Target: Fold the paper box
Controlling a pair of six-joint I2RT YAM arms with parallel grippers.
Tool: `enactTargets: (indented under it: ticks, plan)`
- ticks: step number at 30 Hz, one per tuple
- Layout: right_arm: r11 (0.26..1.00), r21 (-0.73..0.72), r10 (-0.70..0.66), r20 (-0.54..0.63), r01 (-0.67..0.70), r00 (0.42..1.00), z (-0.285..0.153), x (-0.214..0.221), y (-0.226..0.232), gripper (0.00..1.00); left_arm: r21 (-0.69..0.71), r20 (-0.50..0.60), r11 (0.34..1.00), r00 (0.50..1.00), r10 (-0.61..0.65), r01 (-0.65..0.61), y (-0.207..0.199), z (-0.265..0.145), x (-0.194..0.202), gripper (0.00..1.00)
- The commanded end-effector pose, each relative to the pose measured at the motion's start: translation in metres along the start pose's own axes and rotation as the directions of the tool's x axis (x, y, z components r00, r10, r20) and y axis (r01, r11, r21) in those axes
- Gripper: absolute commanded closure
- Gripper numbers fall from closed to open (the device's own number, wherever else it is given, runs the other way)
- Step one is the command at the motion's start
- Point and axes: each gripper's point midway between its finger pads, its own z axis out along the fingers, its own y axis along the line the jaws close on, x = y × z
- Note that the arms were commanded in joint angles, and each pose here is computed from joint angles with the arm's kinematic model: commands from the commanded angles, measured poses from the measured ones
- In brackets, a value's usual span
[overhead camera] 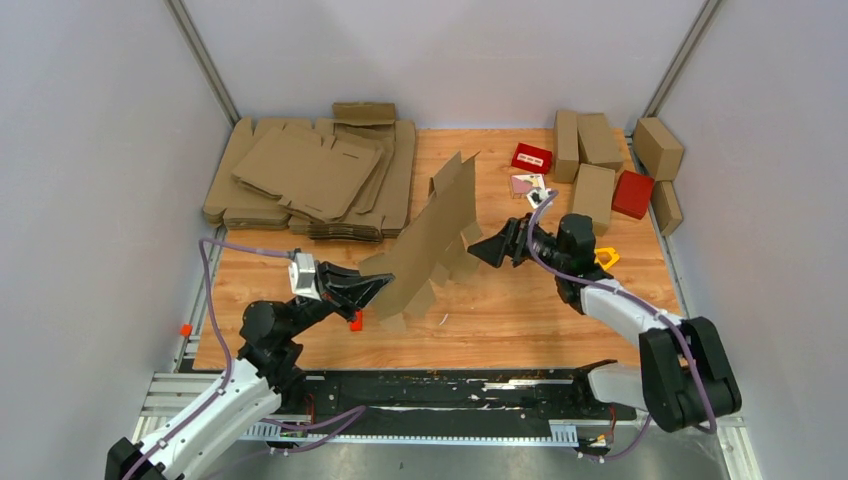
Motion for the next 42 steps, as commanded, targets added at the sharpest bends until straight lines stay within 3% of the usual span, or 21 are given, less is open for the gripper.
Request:
enactTargets:
  ticks: [1,5,18,26,28,38,40,42]
  plan:
    - [0.993,0.098,-0.062,0.022,0.059,0.998,-0.01,-0.012,-0.005,0.08,0.075,0.03,0.997,1.0,-0.006,0.004,-0.019,0.006,-0.022,1.0]
    - [0.971,0.221,-0.095,0.0,0.093,0.995,-0.018,-0.022,-0.018,0.08,0.112,0.034,0.993,0.999,-0.024,0.02,-0.028,0.006,-0.027,1.0]
    - [0.985,0.029,-0.173,0.025,0.172,0.985,-0.014,-0.023,0.012,0.01,0.185,-0.056,0.978,0.994,-0.089,0.098,-0.043,0.013,-0.026,1.0]
    - [0.974,-0.001,-0.226,0.066,0.227,0.972,-0.021,-0.027,0.025,0.01,0.228,-0.06,0.966,0.992,-0.111,0.122,-0.055,0.011,-0.034,1.0]
    - [0.973,-0.02,-0.227,0.066,0.229,0.972,-0.023,-0.028,0.031,0.06,0.23,-0.05,0.967,0.993,-0.105,0.114,-0.056,0.01,-0.038,1.0]
    - [0.967,-0.041,-0.245,0.104,0.251,0.964,-0.043,-0.024,0.059,0.71,0.003,-0.051,0.998,0.997,-0.065,0.065,-0.015,0.012,-0.03,1.0]
    - [0.966,-0.059,-0.247,0.086,0.252,0.965,-0.041,-0.02,0.064,0.78,0.007,-0.066,0.997,0.995,-0.072,0.072,-0.013,0.015,-0.026,1.0]
    - [0.967,-0.044,-0.247,0.063,0.25,0.967,-0.037,-0.017,0.064,0.77,0.011,-0.089,0.996,0.993,-0.083,0.085,-0.011,0.018,-0.02,1.0]
